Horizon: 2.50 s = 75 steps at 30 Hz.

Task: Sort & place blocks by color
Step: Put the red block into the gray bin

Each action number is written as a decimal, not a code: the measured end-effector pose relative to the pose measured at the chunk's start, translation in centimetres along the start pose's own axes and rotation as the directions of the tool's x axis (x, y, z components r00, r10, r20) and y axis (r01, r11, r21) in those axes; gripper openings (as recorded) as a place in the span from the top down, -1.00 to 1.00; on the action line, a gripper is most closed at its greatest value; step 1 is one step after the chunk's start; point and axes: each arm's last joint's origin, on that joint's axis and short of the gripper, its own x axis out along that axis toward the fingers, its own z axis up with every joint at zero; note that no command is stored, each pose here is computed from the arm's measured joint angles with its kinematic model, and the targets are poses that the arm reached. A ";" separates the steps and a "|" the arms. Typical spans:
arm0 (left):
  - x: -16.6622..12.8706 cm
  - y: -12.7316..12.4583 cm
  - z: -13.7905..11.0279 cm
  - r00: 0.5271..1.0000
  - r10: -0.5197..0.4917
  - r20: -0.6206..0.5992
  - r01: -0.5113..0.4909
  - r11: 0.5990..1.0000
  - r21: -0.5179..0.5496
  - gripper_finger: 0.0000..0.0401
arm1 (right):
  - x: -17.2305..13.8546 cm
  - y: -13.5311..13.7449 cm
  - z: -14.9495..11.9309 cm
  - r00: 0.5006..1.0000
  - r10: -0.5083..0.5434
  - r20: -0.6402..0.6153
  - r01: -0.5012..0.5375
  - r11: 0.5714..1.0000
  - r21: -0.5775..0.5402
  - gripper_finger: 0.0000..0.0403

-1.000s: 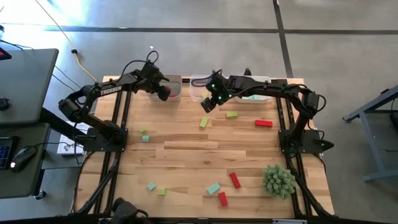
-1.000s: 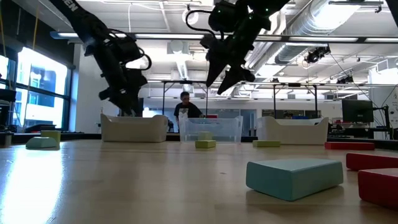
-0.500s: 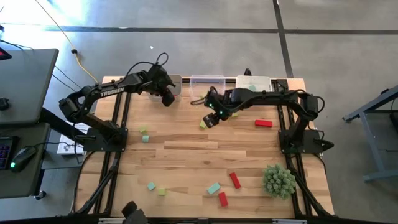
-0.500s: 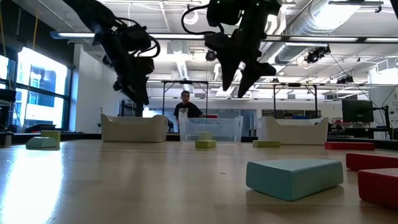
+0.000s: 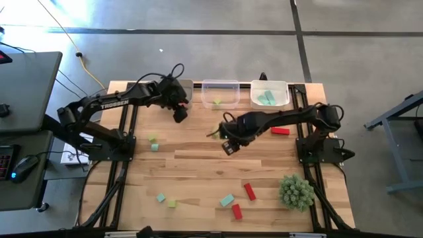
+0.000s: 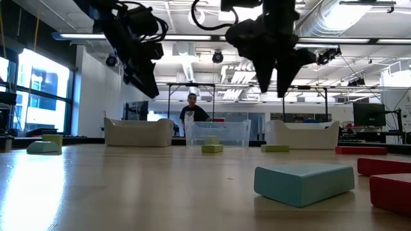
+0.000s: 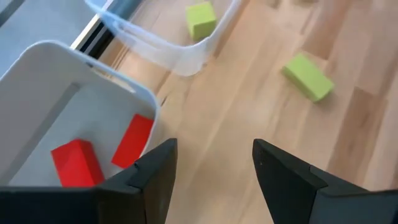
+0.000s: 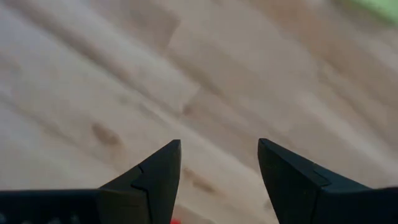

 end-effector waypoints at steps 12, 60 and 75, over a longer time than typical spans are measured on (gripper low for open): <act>-0.9 -1.6 0.1 0.999 -0.035 0.033 0.035 0.999 0.024 0.01 | 0.0 2.7 -4.8 0.998 0.030 -0.052 -0.031 0.999 -0.027 0.01; -2.4 -13.0 -2.6 0.957 -0.273 -0.097 0.265 0.960 -0.089 0.01 | 4.0 7.1 -19.2 0.995 -0.066 -0.072 0.072 0.994 0.087 0.01; -3.0 -14.7 -3.3 0.952 -0.290 -0.099 0.282 0.956 -0.084 0.01 | 7.9 7.9 -19.4 0.989 -0.139 -0.050 0.142 0.988 0.064 0.01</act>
